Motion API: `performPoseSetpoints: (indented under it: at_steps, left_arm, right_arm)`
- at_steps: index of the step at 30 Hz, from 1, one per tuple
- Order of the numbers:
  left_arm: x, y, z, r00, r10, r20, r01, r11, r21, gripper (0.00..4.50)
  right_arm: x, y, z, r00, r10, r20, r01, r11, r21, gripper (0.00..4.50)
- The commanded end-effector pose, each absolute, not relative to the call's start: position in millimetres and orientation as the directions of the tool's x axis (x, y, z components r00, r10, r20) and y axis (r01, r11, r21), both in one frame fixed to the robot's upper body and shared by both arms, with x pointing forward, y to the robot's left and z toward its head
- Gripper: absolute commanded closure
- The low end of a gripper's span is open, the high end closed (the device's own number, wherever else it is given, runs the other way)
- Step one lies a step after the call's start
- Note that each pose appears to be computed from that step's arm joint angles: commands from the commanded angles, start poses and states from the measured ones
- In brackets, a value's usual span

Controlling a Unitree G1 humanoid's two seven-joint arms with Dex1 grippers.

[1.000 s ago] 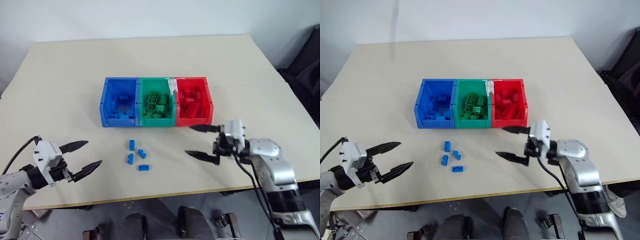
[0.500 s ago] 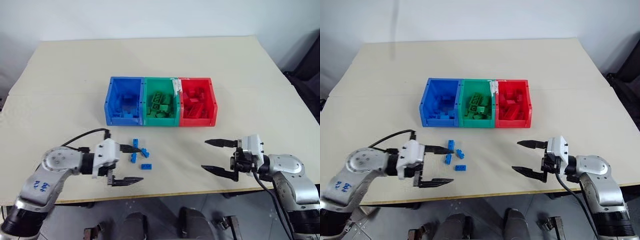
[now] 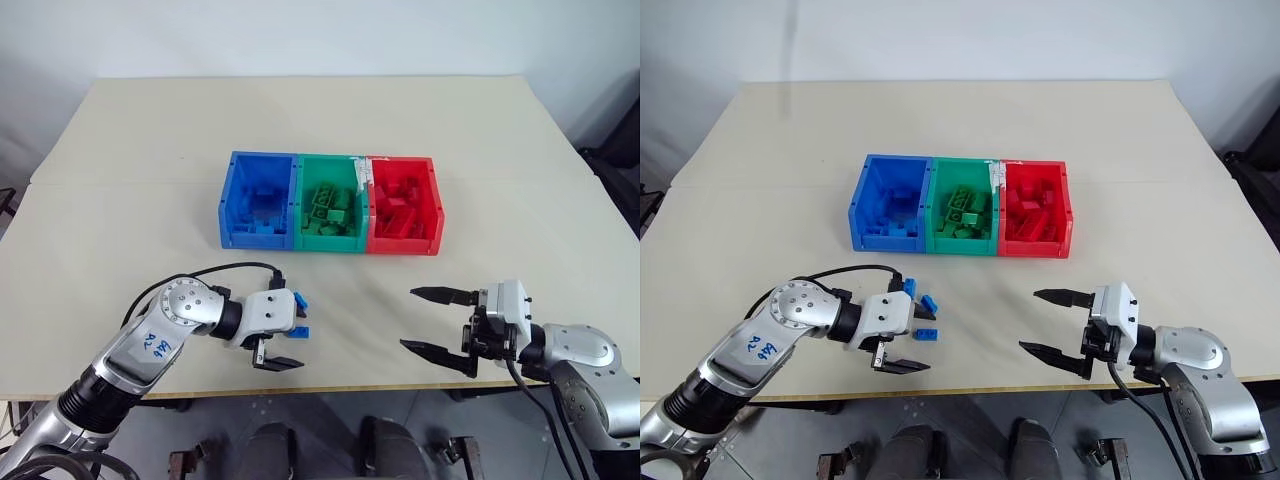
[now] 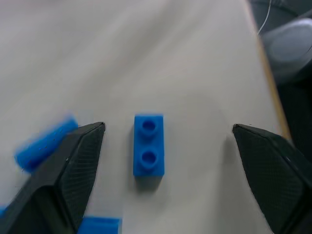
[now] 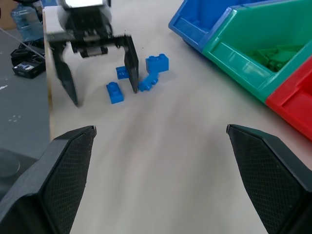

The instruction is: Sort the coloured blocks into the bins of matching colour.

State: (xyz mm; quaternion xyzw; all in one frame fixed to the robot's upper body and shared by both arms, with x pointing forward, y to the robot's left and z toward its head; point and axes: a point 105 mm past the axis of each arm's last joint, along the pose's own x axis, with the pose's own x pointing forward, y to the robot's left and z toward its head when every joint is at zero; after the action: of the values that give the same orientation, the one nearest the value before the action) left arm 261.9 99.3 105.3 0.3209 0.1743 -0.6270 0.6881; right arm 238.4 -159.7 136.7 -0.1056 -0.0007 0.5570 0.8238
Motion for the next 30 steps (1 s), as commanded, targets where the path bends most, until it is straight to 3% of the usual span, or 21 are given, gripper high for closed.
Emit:
performPoseSetpoints:
  at_steps: [1,7,10,14,19,23,28,30]
  left_arm:
    - [260.4,104.6,94.7,0.147,-0.701,-0.698,0.978,-0.001,0.207,1.46]
    - [257.7,103.0,89.7,0.132,-0.708,-0.694,0.985,0.013,0.174,3.32]
    - [254.6,100.1,92.3,0.118,-0.727,-0.677,0.988,0.019,0.152,4.04]
    - [256.3,94.3,108.4,0.138,-0.779,-0.612,0.985,0.045,0.165,4.04]
    - [283.3,98.8,167.3,0.321,-0.884,-0.341,0.939,0.250,0.236,4.04]
    - [320.0,143.6,187.0,0.561,-0.783,-0.267,0.828,0.528,0.191,4.04]
    - [359.0,157.4,229.2,0.706,-0.707,-0.033,0.695,0.685,0.218,4.04]
    - [372.7,158.3,228.8,0.736,-0.677,0.001,0.662,0.720,0.208,4.04]
  right_arm:
    - [233.1,-161.7,147.5,0.378,0.919,-0.111,-0.913,0.350,-0.211,0.00]
    - [228.3,-162.0,145.7,0.353,0.925,-0.138,-0.923,0.321,-0.210,0.00]
    - [227.6,-162.5,145.5,0.348,0.927,-0.142,-0.926,0.315,-0.210,0.00]
    - [227.8,-163.7,151.5,0.353,0.932,-0.087,-0.920,0.329,-0.213,0.00]
    - [229.3,-167.4,166.6,0.401,0.916,0.007,-0.887,0.391,-0.246,0.00]
    - [234.6,-163.2,180.9,0.459,0.880,0.121,-0.846,0.475,-0.243,0.00]
    - [242.9,-161.0,193.4,0.507,0.842,0.182,-0.795,0.539,-0.277,0.00]
    - [248.0,-161.4,197.7,0.524,0.827,0.202,-0.771,0.562,-0.300,0.00]
